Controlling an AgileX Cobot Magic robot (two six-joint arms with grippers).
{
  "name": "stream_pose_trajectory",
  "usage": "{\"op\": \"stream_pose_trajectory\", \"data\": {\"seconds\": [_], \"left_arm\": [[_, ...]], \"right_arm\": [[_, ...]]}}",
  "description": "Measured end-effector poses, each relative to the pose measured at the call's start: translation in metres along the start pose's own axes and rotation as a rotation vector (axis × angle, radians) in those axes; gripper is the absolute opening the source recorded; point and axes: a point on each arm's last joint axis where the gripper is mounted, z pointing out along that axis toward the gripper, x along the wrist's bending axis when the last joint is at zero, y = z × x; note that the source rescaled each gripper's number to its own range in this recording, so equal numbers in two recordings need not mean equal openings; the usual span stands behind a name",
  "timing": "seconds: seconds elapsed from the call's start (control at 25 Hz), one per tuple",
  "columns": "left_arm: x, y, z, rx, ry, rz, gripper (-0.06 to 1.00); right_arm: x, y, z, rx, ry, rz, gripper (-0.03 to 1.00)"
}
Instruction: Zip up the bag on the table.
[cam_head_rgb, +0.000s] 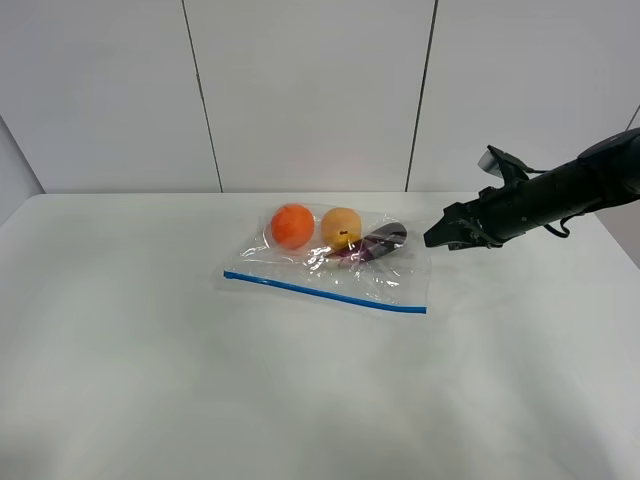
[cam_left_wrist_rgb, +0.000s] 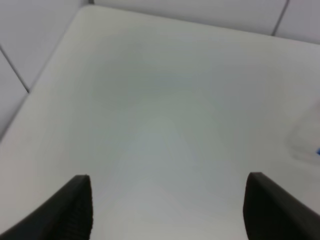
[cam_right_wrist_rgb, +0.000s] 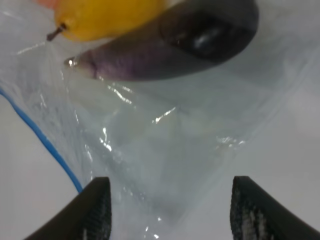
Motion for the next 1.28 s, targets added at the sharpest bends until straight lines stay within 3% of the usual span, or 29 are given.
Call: {"op": "stream_pose_trajectory", "data": {"seconds": [0.24, 0.56, 0.76, 1.28], "left_arm": [[0.006, -0.029, -0.04, 0.012, -0.049, 0.005, 0.81], [0.005, -0.096, -0.059, -0.102, -0.193, 0.047, 0.81], [0.008, -0.121, -0.064, -0.091, -0.199, 0.063, 0.81], [0.008, -0.135, -0.058, -0.04, -0.202, 0.101, 0.81]], "right_arm": [[0.001, 0.001, -0.003, 0.002, -0.01, -0.001, 0.65], [0.001, 0.001, -0.003, 0.003, -0.009, 0.006, 0.65], [0.001, 0.0, -0.003, 0.006, -0.006, 0.008, 0.65], [0.001, 0.001, -0.003, 0.002, -0.014, 0.014, 0.65]]}}
